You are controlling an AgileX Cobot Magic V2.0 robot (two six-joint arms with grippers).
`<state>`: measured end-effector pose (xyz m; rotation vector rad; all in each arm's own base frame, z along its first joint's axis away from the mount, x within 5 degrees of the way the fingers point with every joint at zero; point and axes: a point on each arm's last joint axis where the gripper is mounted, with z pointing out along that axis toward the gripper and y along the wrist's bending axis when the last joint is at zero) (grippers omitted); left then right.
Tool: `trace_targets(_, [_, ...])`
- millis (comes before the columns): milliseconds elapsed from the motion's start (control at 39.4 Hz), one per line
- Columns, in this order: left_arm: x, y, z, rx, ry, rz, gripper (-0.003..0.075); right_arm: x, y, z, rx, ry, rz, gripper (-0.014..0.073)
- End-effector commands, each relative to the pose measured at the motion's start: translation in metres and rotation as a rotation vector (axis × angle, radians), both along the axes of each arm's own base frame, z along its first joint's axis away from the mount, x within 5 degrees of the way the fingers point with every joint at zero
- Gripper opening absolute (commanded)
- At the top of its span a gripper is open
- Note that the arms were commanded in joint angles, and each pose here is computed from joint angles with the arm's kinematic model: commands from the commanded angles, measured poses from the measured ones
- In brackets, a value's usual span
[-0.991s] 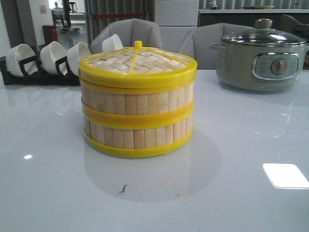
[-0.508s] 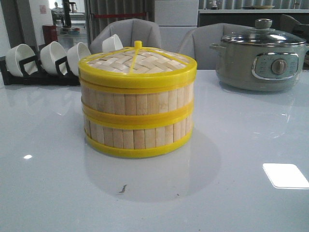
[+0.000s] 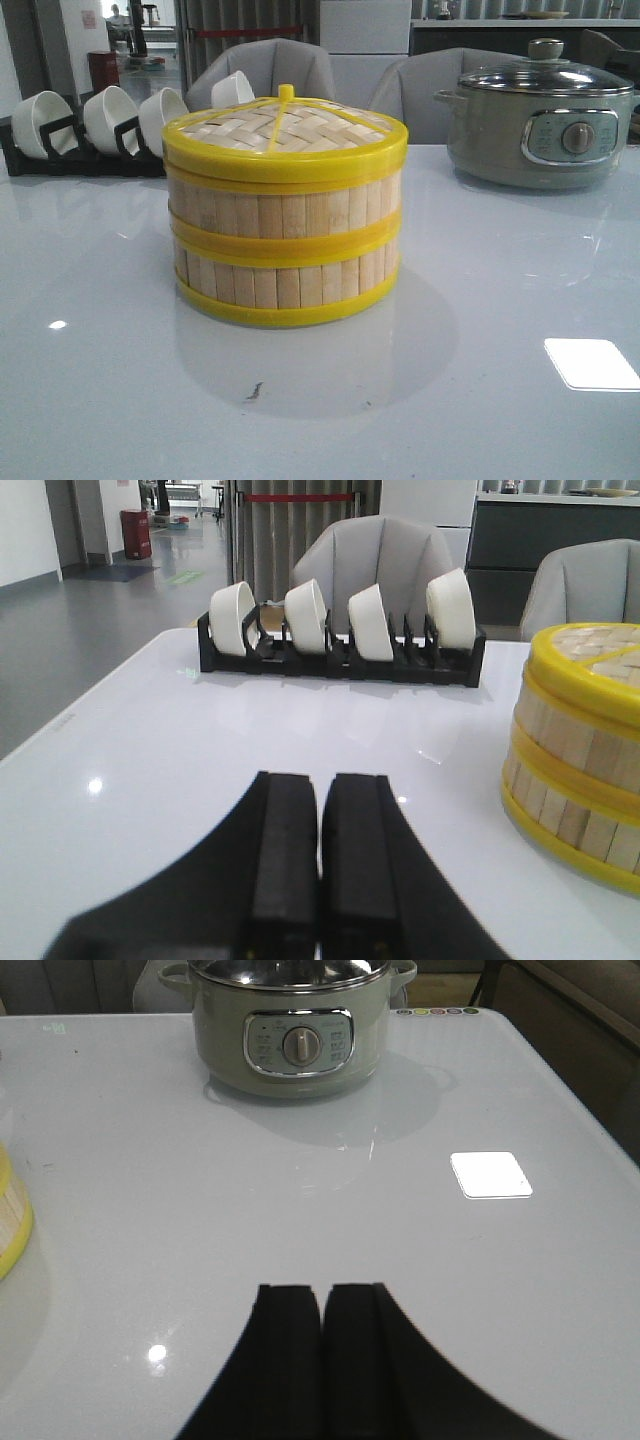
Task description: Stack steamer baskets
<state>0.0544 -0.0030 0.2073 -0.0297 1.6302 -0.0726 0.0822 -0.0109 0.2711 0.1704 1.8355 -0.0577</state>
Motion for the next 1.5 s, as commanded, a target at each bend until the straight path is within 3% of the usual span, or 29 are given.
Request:
trace_targets(0, [-0.001, 0.002, 0.009, -0.034, -0.106, 0.019, 0.0102, 0.002, -0.001, 0.017, -0.029, -0.107, -0.010, 0.0067])
trace_targets(813, [0.001, 0.002, -0.002, -0.044, -0.083, 0.027, 0.0102, 0.002, -0.001, 0.017, -0.029, -0.107, -0.010, 0.0067])
trace_targets(1473, [0.001, 0.004, -0.002, 0.028, -0.081, 0.046, 0.0102, 0.002, -0.001, 0.017, -0.029, -0.107, -0.010, 0.0067])
